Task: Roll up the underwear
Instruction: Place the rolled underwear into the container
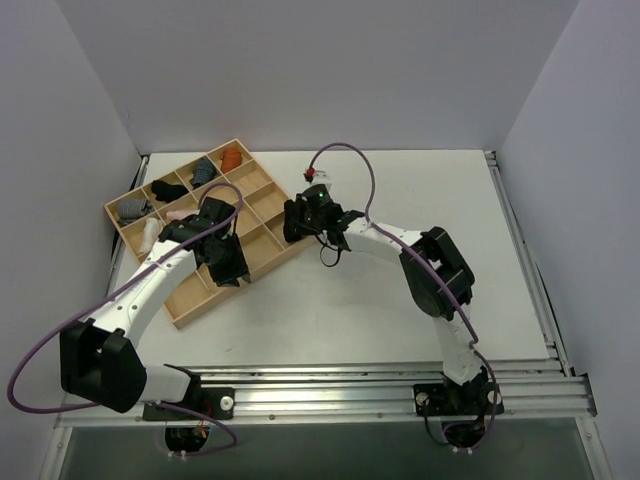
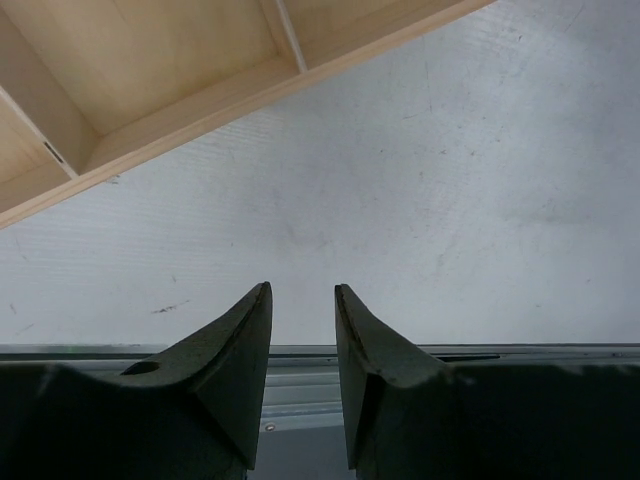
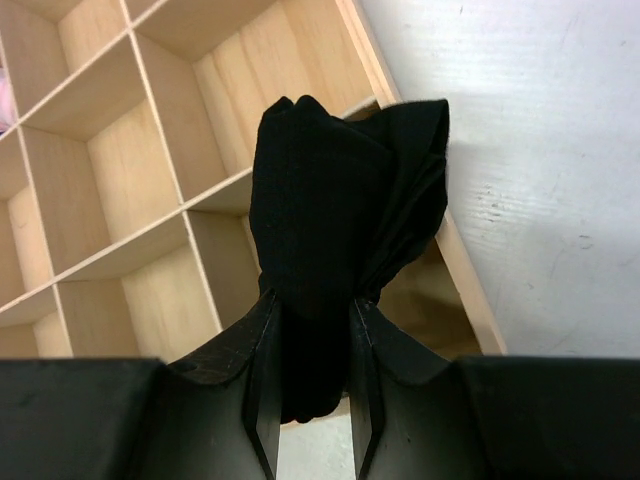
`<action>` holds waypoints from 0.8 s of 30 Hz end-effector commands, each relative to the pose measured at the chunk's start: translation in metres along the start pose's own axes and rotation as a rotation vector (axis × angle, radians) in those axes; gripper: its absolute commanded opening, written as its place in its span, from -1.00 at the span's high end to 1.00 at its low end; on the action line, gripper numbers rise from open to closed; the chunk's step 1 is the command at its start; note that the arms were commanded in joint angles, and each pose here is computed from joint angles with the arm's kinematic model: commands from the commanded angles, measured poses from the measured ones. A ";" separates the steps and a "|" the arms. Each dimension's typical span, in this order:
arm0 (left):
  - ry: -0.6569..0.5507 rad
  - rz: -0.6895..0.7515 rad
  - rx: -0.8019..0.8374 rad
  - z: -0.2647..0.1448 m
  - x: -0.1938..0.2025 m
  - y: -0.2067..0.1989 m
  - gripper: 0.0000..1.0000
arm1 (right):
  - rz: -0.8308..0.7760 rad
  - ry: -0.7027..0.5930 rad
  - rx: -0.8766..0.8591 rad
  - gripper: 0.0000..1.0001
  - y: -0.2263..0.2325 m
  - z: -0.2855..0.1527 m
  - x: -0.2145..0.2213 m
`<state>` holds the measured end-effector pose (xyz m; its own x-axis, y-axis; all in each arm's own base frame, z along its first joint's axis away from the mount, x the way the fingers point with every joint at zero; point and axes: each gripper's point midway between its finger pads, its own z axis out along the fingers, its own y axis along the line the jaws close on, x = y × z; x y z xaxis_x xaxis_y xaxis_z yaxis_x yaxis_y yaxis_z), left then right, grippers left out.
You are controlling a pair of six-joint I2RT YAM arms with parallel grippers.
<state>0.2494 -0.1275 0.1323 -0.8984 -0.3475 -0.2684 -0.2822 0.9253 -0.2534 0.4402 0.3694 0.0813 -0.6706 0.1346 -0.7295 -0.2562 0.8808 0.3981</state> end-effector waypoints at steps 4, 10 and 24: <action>0.011 -0.014 -0.022 -0.003 0.002 0.009 0.20 | 0.096 -0.032 0.006 1.00 0.004 0.021 0.003; 0.021 -0.015 -0.031 0.002 0.003 0.012 0.20 | 0.147 0.021 0.060 1.00 -0.005 0.027 0.030; 0.004 -0.008 -0.025 0.007 -0.015 0.004 0.17 | 0.149 0.076 0.189 0.58 -0.010 0.019 0.055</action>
<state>0.2452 -0.1184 0.1163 -0.9094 -0.3556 -0.2157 -0.3134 0.9269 -0.2067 0.4334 0.3875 0.0459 -0.7038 0.2700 -0.6570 -0.0775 0.8902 0.4489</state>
